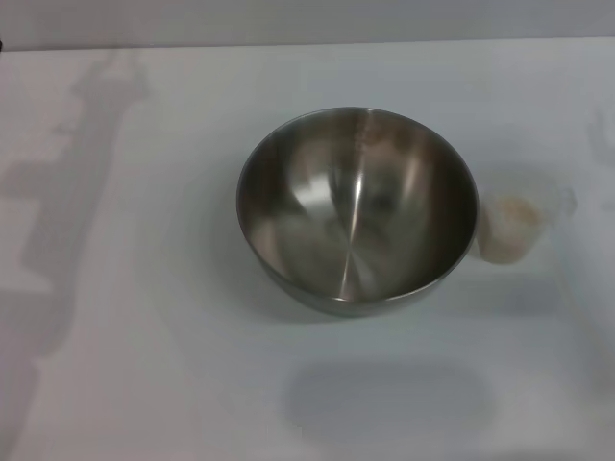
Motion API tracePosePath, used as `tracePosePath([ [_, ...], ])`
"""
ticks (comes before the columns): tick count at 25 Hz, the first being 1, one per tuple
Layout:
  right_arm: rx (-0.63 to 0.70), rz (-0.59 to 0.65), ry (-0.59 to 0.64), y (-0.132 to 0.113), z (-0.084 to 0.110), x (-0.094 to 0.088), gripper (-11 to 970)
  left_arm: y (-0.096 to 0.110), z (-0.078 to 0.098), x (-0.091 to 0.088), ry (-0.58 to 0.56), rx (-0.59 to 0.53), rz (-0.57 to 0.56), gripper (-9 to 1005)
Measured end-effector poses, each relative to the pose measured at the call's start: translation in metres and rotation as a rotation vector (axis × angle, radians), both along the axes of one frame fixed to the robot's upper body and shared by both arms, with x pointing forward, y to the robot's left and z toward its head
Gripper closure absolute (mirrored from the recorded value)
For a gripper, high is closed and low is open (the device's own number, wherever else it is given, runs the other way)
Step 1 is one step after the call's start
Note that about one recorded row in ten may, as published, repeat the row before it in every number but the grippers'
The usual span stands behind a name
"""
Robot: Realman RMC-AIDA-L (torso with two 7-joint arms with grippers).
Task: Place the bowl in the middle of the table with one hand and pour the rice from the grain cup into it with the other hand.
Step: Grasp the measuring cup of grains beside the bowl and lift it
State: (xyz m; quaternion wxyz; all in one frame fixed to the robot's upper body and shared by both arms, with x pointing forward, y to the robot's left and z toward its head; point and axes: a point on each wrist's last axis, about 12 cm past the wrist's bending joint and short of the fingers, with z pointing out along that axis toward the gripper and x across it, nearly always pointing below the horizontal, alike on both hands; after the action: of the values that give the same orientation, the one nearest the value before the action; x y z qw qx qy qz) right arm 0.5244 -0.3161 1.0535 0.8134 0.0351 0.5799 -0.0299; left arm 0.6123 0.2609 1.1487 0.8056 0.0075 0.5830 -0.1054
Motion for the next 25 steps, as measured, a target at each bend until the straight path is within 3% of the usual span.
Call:
tracePosePath([
  [3,0.021,-0.014,0.006,0.005,-0.01,-0.024,250,0.003,-0.004,0.007,0.035,0.005,-0.05,731],
  [8,0.012,-0.057,0.03,0.023,-0.019,-0.06,249,0.008,-0.007,0.011,0.066,0.024,-0.05,637],
  [11,0.025,-0.021,0.057,0.031,-0.022,-0.074,249,0.015,-0.006,0.011,0.068,0.023,-0.031,581],
  [16,0.047,0.015,0.12,0.04,-0.028,-0.092,250,0.035,-0.011,0.007,0.081,-0.001,0.031,343],
  [25,0.065,0.037,0.243,0.04,-0.039,-0.127,251,0.055,-0.024,-0.003,0.104,-0.016,0.09,269],
])
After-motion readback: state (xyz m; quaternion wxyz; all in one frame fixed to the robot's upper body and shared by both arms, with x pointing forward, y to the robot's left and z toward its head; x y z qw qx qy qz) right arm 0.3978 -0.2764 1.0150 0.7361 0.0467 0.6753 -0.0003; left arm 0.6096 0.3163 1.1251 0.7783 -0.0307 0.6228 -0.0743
